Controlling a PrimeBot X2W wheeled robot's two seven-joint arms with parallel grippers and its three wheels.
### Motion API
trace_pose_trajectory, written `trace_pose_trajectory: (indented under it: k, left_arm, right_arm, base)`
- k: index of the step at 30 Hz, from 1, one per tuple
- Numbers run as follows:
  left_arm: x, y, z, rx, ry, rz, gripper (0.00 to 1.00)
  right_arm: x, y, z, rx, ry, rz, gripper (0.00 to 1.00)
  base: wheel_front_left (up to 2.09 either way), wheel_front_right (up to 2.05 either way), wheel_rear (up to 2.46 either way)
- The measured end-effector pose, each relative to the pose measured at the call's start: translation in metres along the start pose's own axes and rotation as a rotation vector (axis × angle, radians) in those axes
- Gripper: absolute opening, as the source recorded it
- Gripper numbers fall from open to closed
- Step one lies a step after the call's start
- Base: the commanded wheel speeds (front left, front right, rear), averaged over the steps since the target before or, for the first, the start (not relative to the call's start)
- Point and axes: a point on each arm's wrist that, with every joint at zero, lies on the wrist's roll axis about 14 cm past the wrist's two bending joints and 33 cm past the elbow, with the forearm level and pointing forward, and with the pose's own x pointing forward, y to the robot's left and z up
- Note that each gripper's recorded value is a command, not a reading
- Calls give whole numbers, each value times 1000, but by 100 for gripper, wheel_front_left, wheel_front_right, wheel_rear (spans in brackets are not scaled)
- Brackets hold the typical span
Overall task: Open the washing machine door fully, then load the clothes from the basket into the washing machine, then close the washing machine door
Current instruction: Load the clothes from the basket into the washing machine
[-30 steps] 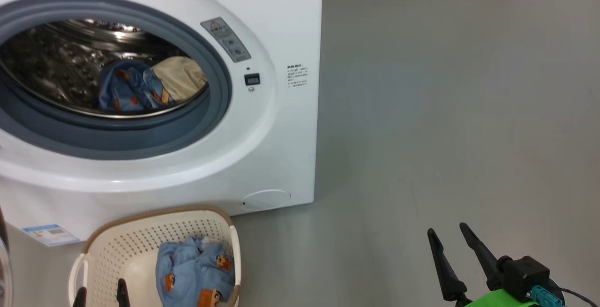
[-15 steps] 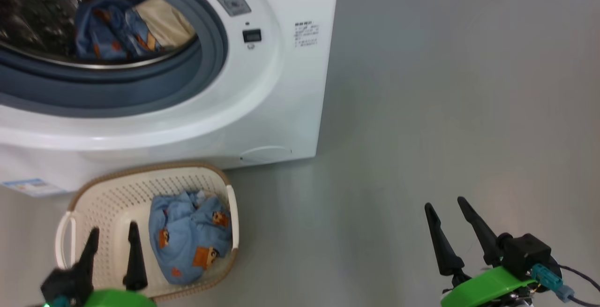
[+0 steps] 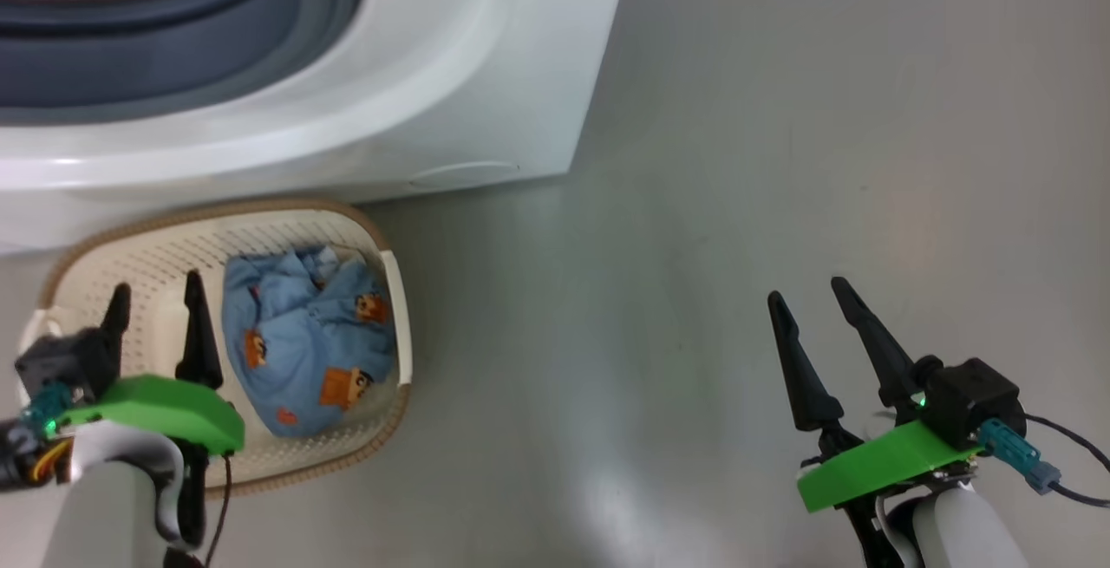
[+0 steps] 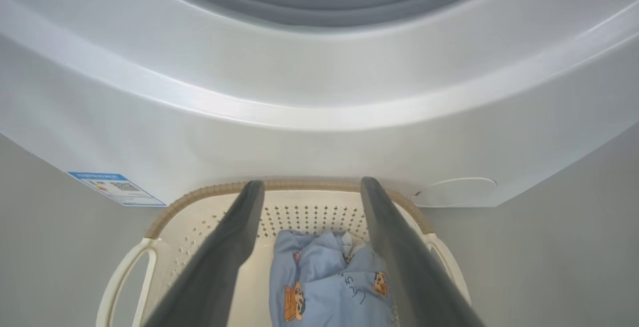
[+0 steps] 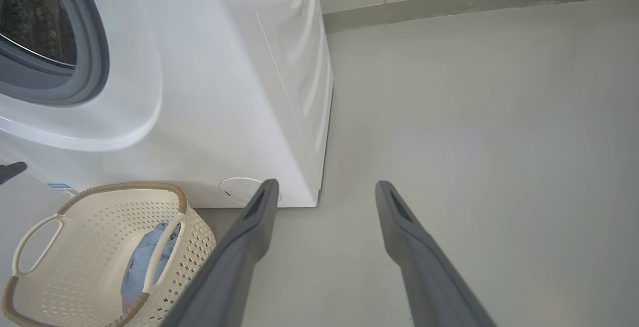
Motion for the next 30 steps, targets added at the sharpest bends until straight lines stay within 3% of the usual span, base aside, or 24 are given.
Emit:
trace_pose_trajectory:
  k: [13, 30]
  left_arm:
    - [46, 2, -109, 6, 328, -28, 100]
    - [65, -2, -183, 59, 590, -84, 100]
  right_arm:
    - [17, -26, -43, -5, 96, -60, 100]
    - [23, -42, -78, 17, 172, -100, 100]
  base:
    - [0, 0, 0]
    - [0, 0, 0]
